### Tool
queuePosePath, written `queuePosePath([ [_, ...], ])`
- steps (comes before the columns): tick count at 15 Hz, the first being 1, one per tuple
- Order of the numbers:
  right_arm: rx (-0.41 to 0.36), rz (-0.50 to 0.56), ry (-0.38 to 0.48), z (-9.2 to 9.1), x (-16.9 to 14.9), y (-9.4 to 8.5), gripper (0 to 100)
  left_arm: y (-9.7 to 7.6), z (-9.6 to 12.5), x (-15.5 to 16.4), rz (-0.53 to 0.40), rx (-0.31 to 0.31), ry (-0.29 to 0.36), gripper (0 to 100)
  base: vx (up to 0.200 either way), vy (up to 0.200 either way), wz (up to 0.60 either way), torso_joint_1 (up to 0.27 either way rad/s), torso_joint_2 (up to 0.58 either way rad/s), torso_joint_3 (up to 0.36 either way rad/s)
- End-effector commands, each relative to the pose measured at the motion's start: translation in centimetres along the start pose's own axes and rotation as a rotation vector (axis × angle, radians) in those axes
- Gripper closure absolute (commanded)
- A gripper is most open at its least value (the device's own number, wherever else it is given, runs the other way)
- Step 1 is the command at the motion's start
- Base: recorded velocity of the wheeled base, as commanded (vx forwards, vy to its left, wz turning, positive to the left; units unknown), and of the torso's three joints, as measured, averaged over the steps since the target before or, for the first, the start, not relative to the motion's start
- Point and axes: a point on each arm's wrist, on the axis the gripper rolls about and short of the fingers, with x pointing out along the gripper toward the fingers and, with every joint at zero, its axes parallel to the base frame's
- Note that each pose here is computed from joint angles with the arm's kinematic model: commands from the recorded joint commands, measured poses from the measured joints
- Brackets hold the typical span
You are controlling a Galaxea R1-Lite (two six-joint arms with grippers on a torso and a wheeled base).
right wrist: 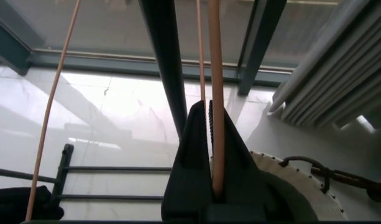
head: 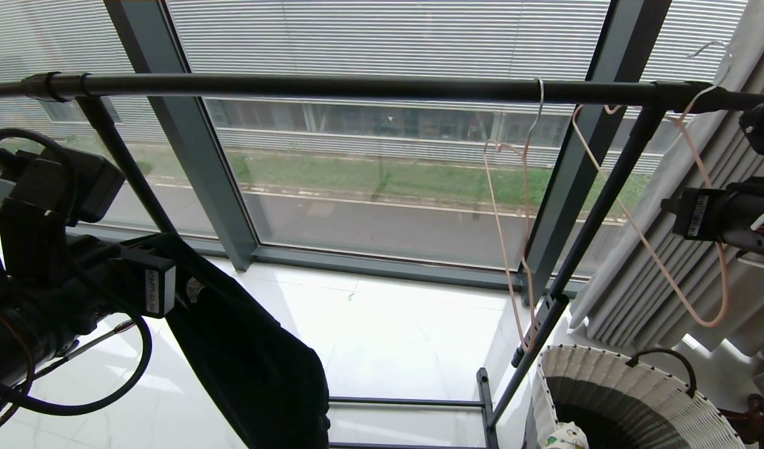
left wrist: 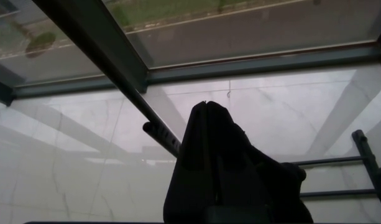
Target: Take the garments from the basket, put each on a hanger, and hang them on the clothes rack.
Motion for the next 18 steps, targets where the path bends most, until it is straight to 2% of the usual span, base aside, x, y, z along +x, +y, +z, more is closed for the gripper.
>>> queuePosePath([
  [1, 0.004, 0.005, -0.035, 0.2, -2.0, -0.3, 100, 0.0, 0.0, 0.0, 0.001, -0.001, -0.003, 100, 0.0, 0.0, 0.0, 0.0, 0.0, 0.0],
  [6, 0.004, 0.008, -0.051, -1.4, -5.7, -1.3, 100, 0.4, 0.3, -0.7, 0.01, -0.009, -0.027, 100, 0.0, 0.0, 0.0, 0.0, 0.0, 0.0],
  [8, -0.004, 0.006, -0.042, -2.0, -7.0, -1.6, 100, 0.4, 0.3, -0.8, 0.011, 0.013, -0.028, 100, 0.0, 0.0, 0.0, 0.0, 0.0, 0.0],
  [9, -0.014, 0.003, -0.024, -2.4, -8.1, -1.9, 100, 0.5, 0.3, -0.9, 0.013, 0.034, -0.032, 100, -0.2, 0.0, 0.0, 0.007, 0.0, -0.002],
  [13, -0.044, -0.001, 0.009, -3.9, -10.7, -2.6, 100, 0.5, 0.4, -1.0, 0.014, 0.034, -0.038, 100, -0.2, 0.0, 0.0, 0.005, 0.0, 0.004],
  [18, -0.095, 0.005, 0.025, -5.2, -12.1, -3.0, 100, 0.6, 0.5, -1.1, 0.015, 0.033, -0.04, 100, -0.2, 0.0, 0.0, -0.002, 0.0, 0.004],
])
